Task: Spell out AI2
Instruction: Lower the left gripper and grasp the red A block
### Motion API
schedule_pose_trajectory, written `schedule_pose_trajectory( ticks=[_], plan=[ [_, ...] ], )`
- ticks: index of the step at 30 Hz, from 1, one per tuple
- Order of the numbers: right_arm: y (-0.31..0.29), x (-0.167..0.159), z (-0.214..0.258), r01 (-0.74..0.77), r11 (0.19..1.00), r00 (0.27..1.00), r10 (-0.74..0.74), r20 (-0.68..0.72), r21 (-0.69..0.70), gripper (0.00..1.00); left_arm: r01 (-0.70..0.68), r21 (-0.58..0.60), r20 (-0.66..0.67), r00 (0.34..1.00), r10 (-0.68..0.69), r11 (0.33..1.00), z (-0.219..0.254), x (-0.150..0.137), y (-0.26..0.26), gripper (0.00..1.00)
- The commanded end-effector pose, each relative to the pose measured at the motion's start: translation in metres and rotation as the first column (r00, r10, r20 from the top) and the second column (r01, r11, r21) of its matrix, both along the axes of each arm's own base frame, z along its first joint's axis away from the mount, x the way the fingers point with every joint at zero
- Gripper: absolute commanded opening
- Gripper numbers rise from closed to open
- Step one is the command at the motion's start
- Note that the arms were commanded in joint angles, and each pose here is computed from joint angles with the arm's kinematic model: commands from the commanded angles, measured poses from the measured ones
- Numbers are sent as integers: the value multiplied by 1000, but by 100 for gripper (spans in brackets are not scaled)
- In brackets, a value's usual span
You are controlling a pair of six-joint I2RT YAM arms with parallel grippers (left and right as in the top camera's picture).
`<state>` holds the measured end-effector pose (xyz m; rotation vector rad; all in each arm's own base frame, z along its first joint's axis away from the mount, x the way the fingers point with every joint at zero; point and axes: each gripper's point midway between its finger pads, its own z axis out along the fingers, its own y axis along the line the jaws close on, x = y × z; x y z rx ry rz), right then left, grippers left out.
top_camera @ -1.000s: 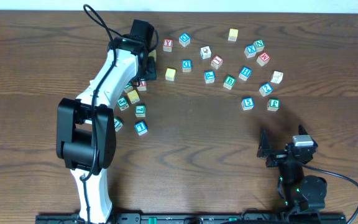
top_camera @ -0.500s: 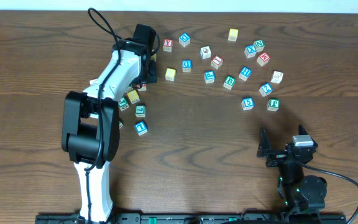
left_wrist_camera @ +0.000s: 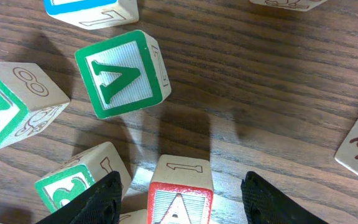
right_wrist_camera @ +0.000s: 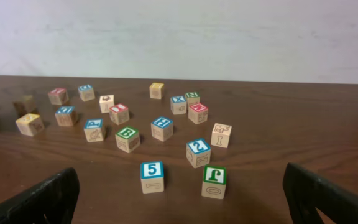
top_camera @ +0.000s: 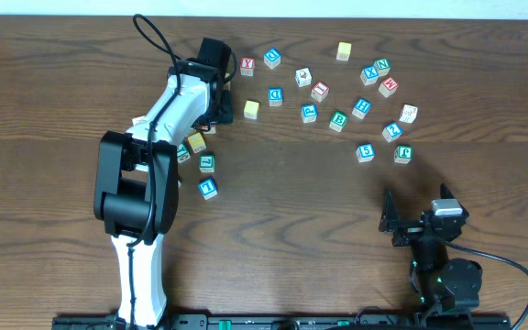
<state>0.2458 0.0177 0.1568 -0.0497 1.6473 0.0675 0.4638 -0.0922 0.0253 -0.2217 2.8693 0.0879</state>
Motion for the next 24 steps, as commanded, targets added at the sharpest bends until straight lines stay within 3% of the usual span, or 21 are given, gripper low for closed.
schedule_pose_trajectory(
  ticks=[1,10,14,24],
  plan=[
    [-1,0,-1,3,1000,1000,-3,0,-11,99,-8,2,-7,1000,8,1000,-5,0,0,61],
    [-1,0,-1,3,1000,1000,-3,0,-11,99,-1,4,-8,1000,1,1000,-13,-2,0,60],
    [-1,0,-1,3,1000,1000,-3,0,-11,99,-1,2,-3,1000,1,1000,-13,-1,0,52],
    [-1,0,-1,3,1000,1000,-3,0,-11,99,-1,10,-35,999,1,1000,-22,-11,2,50]
  ],
)
